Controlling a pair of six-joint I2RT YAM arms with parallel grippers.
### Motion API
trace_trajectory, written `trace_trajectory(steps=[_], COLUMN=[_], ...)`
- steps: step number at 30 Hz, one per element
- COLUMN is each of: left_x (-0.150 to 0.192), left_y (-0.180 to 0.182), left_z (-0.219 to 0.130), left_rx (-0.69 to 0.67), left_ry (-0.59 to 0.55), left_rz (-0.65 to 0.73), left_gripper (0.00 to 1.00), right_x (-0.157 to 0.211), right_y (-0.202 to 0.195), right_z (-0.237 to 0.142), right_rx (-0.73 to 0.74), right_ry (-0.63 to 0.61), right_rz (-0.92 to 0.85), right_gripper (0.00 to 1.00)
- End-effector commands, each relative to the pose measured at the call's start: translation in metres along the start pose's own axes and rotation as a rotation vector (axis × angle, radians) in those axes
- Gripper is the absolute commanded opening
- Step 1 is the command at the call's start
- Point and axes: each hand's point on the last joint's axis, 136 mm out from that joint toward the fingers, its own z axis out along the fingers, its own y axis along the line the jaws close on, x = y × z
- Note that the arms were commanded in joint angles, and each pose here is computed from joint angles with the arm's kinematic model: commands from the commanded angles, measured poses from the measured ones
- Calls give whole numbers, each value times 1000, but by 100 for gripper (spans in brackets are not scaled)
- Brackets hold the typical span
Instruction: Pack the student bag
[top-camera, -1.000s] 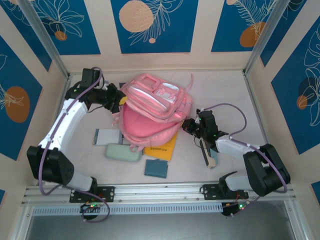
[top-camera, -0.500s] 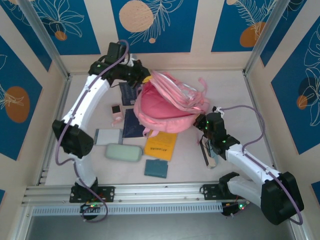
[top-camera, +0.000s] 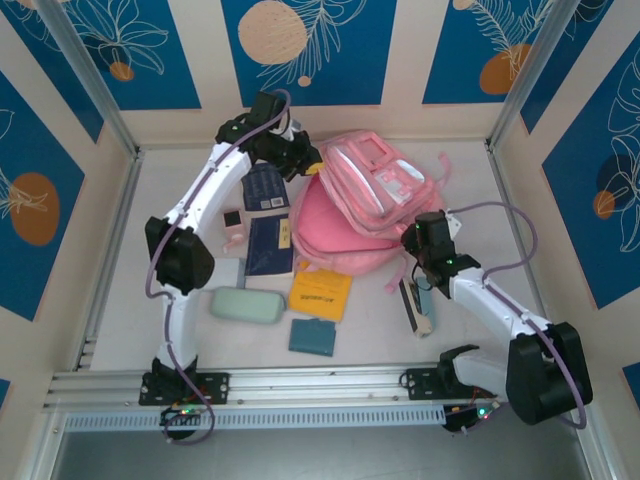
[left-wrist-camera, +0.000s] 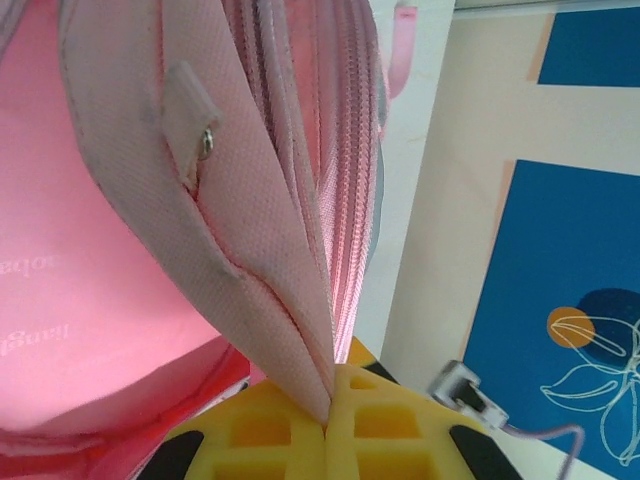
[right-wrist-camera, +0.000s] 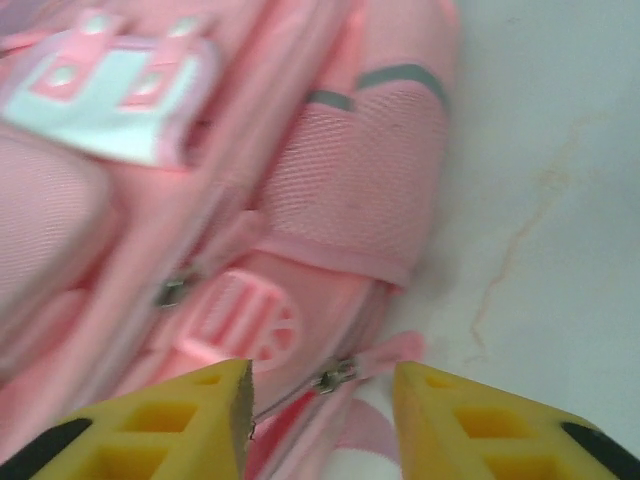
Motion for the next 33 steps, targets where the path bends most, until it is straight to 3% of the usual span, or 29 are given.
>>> trace_trajectory(steps=[1,6,9,11,18,23,26,29,33], left_x=[6,13,12,11,24,45,56,64,46], left_y=[-14,0,8,14,20,32,58,82,129], left_z=[2,9,6,4,-30,-70,-96,-115,-144], left_rx=[33,9,-22,-42,-88,-142,-210,-226,-467], left_ry=[11,32,27,25,-24,-96,-174,-224,-312], left_rz=[84,78,93,102,188,201,138,97,196], left_gripper=[0,0,0,10,62,78,93,100,100], right_x=[-5,21,39,48,65,70,69,69,70], right_y=[35,112,137,148,162,158,149,141,132], right_z=[-17,-39,-45,-49,-74,-91,-91,-89,-83], right_rx=[-104,-412,-498,-548,-673,-703,-639,-592,-518], right_ry=[-4,45,101,134,192,231,242,240,277], right_rz=[-165,-456,-543,-564,-573,-602,-582,-564,-560], right_gripper=[48,68,71,72,75,74,72,70,70])
